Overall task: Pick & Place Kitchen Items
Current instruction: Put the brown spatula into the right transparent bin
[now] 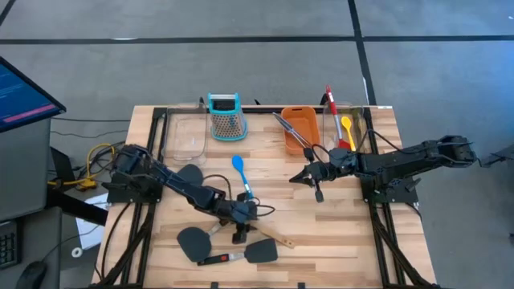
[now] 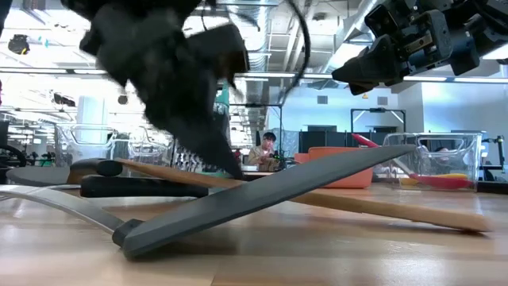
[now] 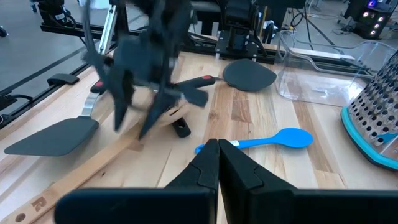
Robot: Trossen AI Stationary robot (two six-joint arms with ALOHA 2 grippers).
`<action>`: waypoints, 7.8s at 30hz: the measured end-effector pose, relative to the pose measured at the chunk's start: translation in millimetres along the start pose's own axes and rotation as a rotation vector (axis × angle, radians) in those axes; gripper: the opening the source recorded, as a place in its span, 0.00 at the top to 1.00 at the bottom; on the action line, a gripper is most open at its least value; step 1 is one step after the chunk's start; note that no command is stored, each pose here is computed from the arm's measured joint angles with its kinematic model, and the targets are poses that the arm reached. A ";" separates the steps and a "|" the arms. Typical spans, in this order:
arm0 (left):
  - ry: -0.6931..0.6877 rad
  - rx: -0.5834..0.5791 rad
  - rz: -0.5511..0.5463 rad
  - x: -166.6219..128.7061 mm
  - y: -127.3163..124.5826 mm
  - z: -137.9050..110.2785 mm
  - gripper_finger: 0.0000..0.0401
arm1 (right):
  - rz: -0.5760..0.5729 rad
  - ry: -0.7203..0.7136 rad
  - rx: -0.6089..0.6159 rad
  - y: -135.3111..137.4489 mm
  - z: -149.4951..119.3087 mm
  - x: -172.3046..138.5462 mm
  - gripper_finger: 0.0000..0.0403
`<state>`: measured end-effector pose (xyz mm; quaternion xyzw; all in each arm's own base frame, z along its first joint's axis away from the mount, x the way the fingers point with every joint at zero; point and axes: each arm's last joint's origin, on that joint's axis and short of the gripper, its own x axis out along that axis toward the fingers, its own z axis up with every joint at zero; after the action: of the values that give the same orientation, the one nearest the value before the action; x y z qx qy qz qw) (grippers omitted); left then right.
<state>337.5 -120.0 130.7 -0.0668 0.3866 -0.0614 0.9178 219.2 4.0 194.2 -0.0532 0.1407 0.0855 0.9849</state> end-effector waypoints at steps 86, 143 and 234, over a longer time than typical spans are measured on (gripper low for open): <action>0.265 0.215 0.053 -7.8 -14.7 30.6 0.53 | 0.005 0.039 0.005 0.6 -3.8 -0.1 1.00; 0.159 0.009 0.029 8.1 -6.3 5.9 0.80 | 0.005 0.038 -0.003 0.6 -3.7 -0.1 1.00; -0.412 -0.380 1.379 -221.7 193.4 -94.5 1.00 | 0.006 0.047 0.000 0.6 -4.6 -0.1 1.00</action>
<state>127.7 99.6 187.9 0.0231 0.1650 0.6103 0.7745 217.8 4.0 189.8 -0.0546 0.1637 0.0873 0.9811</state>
